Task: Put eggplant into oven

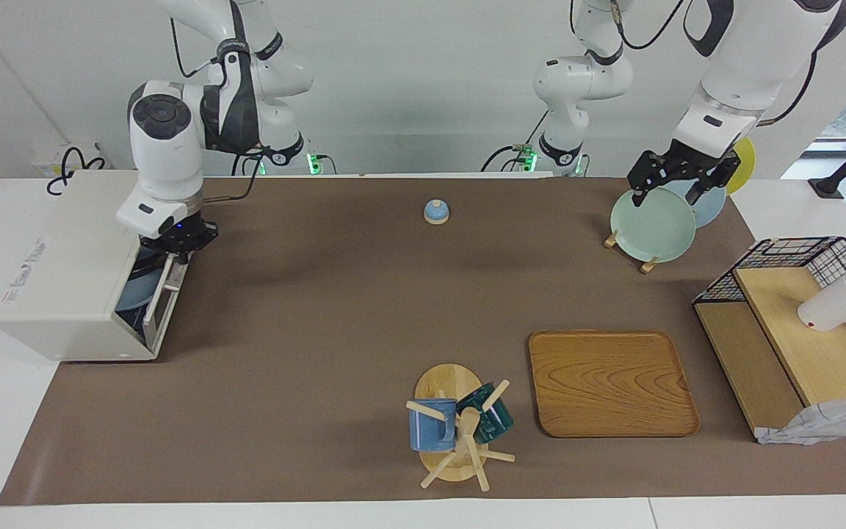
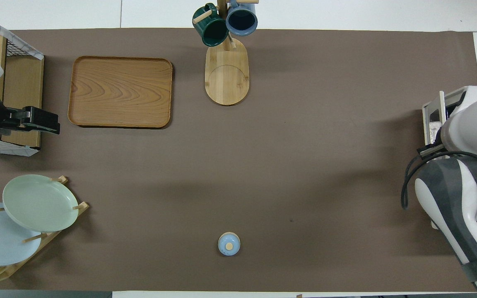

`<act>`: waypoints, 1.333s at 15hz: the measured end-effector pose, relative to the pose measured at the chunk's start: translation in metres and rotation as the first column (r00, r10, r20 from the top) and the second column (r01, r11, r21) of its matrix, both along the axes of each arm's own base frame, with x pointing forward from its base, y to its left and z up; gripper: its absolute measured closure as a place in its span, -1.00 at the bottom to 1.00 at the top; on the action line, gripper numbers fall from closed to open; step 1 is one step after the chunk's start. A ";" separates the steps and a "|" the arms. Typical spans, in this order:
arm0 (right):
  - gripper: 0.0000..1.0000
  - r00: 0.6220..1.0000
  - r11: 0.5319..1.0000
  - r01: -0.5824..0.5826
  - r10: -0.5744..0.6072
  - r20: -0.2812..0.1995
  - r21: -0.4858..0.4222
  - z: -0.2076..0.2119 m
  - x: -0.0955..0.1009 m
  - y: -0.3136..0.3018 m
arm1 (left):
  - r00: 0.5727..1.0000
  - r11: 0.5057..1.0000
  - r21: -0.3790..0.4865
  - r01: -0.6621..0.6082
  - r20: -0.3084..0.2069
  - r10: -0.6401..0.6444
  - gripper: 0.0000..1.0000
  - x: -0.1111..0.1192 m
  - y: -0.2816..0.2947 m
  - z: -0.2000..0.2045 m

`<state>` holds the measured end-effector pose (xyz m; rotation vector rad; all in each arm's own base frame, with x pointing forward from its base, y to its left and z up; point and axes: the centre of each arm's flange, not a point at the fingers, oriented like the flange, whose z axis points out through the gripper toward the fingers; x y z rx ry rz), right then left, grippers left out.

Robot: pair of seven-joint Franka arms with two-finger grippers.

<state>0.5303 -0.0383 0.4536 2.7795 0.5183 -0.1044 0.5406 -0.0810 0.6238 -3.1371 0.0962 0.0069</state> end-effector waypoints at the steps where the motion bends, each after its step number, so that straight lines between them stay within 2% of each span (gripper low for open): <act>1: 0.98 1.000 1.000 0.011 -0.011 -0.008 0.006 0.004 0.000 -0.006 | 1.000 1.000 0.000 0.000 0.000 0.000 -1.00 0.000 0.000 0.000; 3: 0.97 0.998 0.998 0.046 -0.045 -0.039 0.034 0.018 0.000 -0.012 | 1.000 1.000 0.000 0.000 0.000 0.000 -1.00 0.000 0.000 0.000; 4: 0.89 0.997 0.997 0.060 -0.058 -0.040 0.048 0.033 0.002 -0.013 | 1.000 1.000 0.000 0.000 0.000 0.000 -1.00 0.000 0.000 0.000; 9: 0.74 0.995 0.989 0.096 -0.096 0.000 0.109 0.127 0.008 -0.001 | 1.000 1.000 0.000 0.000 0.000 0.000 -1.00 0.000 0.000 0.000; 11: 0.59 0.994 0.985 0.108 -0.108 -0.011 0.136 0.143 0.005 0.001 | 1.000 1.000 0.000 0.000 0.000 0.000 -1.00 0.000 0.000 0.000; 12: 0.59 0.994 0.983 0.113 -0.110 -0.023 0.143 0.143 0.004 0.002 | 1.000 1.000 0.000 0.000 0.000 0.000 -1.00 0.000 0.000 0.000; 13: 0.50 0.993 0.982 0.118 -0.114 -0.038 0.148 0.142 0.003 0.003 | 1.000 1.000 0.000 0.000 0.000 0.000 -1.00 0.000 0.000 0.000; 15: 0.07 0.990 0.972 0.137 -0.127 -0.060 0.191 0.137 0.002 0.002 | 1.000 1.000 0.000 0.000 0.000 0.000 -1.00 0.000 0.000 0.000; 20: -0.92 0.971 0.939 0.237 -0.232 -0.048 0.249 0.152 0.004 0.001 | 1.000 1.000 0.000 0.000 0.000 0.000 -1.00 0.000 0.000 0.000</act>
